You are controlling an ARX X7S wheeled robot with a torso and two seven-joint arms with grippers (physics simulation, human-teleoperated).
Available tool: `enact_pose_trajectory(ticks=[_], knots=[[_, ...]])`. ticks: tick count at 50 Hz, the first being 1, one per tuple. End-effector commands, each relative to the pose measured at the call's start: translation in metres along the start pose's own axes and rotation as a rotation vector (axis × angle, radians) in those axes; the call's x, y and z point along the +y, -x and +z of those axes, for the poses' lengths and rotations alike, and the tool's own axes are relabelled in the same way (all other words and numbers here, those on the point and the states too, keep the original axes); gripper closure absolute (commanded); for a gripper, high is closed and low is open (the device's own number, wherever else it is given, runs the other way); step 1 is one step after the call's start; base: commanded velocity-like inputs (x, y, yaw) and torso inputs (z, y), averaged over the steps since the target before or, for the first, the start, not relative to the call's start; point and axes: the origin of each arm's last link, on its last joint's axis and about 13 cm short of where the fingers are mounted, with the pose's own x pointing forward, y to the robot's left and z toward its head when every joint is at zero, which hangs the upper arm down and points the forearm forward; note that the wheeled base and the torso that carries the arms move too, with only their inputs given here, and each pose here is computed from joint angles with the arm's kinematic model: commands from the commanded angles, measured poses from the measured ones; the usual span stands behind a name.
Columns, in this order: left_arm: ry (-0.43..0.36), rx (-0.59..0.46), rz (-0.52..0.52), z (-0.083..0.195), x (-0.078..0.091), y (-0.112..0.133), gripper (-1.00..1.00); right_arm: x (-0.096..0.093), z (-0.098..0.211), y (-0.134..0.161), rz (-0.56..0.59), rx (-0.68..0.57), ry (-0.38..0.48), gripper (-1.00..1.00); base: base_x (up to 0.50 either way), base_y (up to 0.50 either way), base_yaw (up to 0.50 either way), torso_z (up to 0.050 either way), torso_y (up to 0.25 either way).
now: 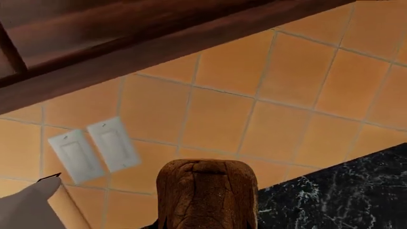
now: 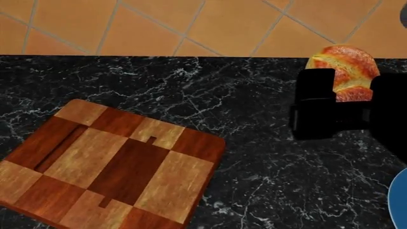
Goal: Place all breads on the cutting board.
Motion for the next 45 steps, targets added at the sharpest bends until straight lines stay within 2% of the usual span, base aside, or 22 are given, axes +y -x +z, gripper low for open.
enact_pose_trajectory(ticks=[1,2,4,10,13,18,19,20,21,23,24,25,29,36,37,38,41,45], knots=[[-0.065,0.07,-0.116,0.013,-0.007,-0.013,1.0,0.004,0.0,-0.002,0.025,0.003,0.034,1.0,0.0,0.0,0.0,0.0,0.0],[-0.094,0.091,-0.133,0.015,-0.009,-0.017,1.0,0.005,0.001,-0.002,0.031,0.006,0.039,1.0,0.0,0.0,0.0,0.0,0.0],[-0.104,0.105,-0.151,0.018,-0.01,-0.024,1.0,0.005,0.002,-0.001,0.034,0.007,0.042,1.0,0.0,0.0,0.0,0.0,0.0],[-0.094,0.154,-0.224,0.024,-0.014,-0.042,1.0,0.008,0.003,-0.001,0.047,0.012,0.052,1.0,0.0,0.0,0.0,0.0,0.0],[-0.077,0.219,-0.283,0.027,-0.015,-0.055,1.0,0.008,0.003,-0.001,0.051,0.013,0.054,1.0,0.0,0.0,0.0,0.0,0.0],[-0.1,0.332,-0.357,0.026,-0.02,-0.071,1.0,0.008,0.001,-0.002,0.052,0.017,0.051,1.0,0.0,0.0,0.0,0.0,0.0],[-0.135,0.337,-0.342,0.025,-0.021,-0.075,1.0,0.009,0.002,-0.003,0.054,0.016,0.051,1.0,0.0,0.0,0.0,0.0,0.0],[-0.106,0.382,-0.35,0.023,-0.023,-0.079,1.0,0.009,0.002,-0.003,0.055,0.016,0.051,1.0,0.0,0.0,0.0,0.0,0.0],[-0.127,0.388,-0.351,0.023,-0.025,-0.08,1.0,0.009,0.002,-0.003,0.055,0.015,0.052,1.0,0.0,0.0,0.0,0.0,0.0],[-0.115,0.434,-0.357,0.019,-0.027,-0.085,1.0,0.01,0.002,-0.003,0.059,0.015,0.052,1.0,0.0,0.0,0.0,0.0,0.0],[-0.079,0.47,-0.376,0.018,-0.03,-0.088,1.0,0.01,0.002,-0.004,0.06,0.016,0.052,1.0,0.0,0.0,0.0,0.0,0.0],[-0.099,0.482,-0.374,0.018,-0.031,-0.088,1.0,0.01,0.001,-0.004,0.061,0.017,0.052,1.0,0.0,0.0,0.0,0.0,0.0],[-0.119,0.52,-0.439,0.017,-0.039,-0.094,1.0,0.009,0.001,-0.005,0.06,0.016,0.046,1.0,0.0,0.0,0.0,0.0,0.0],[-0.156,0.602,-0.489,0.006,-0.049,-0.102,1.0,0.009,-0.002,-0.008,0.067,0.019,0.05,1.0,0.0,0.0,0.0,0.0,0.001],[-0.175,0.601,-0.488,0.005,-0.05,-0.103,1.0,0.009,-0.002,-0.008,0.067,0.019,0.052,1.0,0.0,0.0,0.0,0.0,0.0],[-0.173,0.591,-0.443,0.003,-0.05,-0.108,1.0,0.009,-0.003,-0.008,0.066,0.018,0.053,1.0,0.0,0.0,0.0,0.0,0.0],[-0.195,0.623,-0.493,-0.003,-0.053,-0.107,1.0,0.009,-0.003,-0.007,0.065,0.018,0.053,1.0,0.0,0.0,0.0,0.0,0.0],[-0.195,0.639,-0.471,-0.002,-0.054,-0.112,1.0,0.009,-0.002,-0.007,0.064,0.017,0.057,1.0,0.0,0.0,0.0,0.0,0.0]])
